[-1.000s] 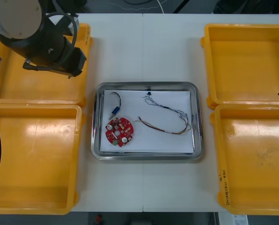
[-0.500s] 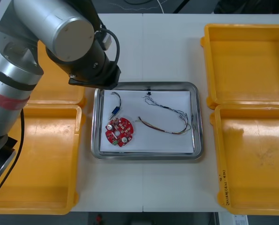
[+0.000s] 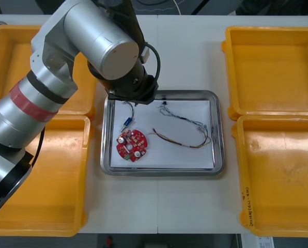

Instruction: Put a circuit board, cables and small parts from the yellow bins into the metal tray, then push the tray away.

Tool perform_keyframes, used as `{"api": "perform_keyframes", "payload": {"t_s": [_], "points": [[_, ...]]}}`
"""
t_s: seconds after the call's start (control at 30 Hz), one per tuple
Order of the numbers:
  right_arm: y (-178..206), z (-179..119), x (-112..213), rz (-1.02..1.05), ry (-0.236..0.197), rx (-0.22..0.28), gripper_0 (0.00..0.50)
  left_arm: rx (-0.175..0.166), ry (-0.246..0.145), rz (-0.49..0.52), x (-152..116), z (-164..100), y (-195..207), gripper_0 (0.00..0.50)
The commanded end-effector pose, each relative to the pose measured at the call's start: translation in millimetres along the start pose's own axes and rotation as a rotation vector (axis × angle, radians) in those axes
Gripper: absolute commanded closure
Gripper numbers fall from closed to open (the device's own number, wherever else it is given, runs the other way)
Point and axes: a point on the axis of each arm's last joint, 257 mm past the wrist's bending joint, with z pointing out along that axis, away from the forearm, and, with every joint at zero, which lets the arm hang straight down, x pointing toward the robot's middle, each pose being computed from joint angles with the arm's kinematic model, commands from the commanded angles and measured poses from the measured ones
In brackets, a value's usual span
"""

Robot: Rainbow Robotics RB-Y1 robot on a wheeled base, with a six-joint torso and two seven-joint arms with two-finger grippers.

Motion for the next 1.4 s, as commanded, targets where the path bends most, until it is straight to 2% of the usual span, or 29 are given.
{"api": "perform_keyframes", "payload": {"t_s": [0.03, 0.37, 0.77, 0.9, 0.93, 1.0, 1.03, 1.13, 1.17, 1.4], "points": [[-19, -15, 2, 0.029, -0.016, 0.047, 0.000, 0.016, -0.041, 0.032, -16, 4, -25, 0.497], [-18, -18, 11, 0.043, -0.005, 0.044, 0.000, 0.003, -0.006, 0.035, -8, 37, -20, 0.497], [-21, -24, 8, 0.075, -0.009, 0.044, 0.000, -0.006, 0.025, 0.052, 4, 47, -20, 0.498], [-21, -26, 8, 0.085, -0.014, 0.041, 0.000, -0.003, 0.053, 0.042, 9, 52, -17, 0.490], [-20, -26, 8, 0.083, -0.016, 0.040, 0.000, -0.001, 0.057, 0.042, 10, 54, -17, 0.461], [-20, -26, 8, 0.086, -0.014, 0.039, 0.000, 0.000, 0.057, 0.044, 10, 55, -16, 0.365], [-21, -26, 8, 0.089, -0.014, 0.040, 0.000, 0.004, 0.056, 0.045, 10, 55, -17, 0.213], [-21, -26, 9, 0.093, -0.011, 0.041, 0.000, 0.004, 0.054, 0.045, 9, 55, -17, 0.028], [-21, -26, 9, 0.094, -0.012, 0.042, 0.000, 0.004, 0.055, 0.045, 9, 55, -17, 0.000], [-22, -25, 10, 0.095, -0.009, 0.044, 0.000, 0.007, 0.048, 0.044, 7, 53, -18, 0.000]]}}
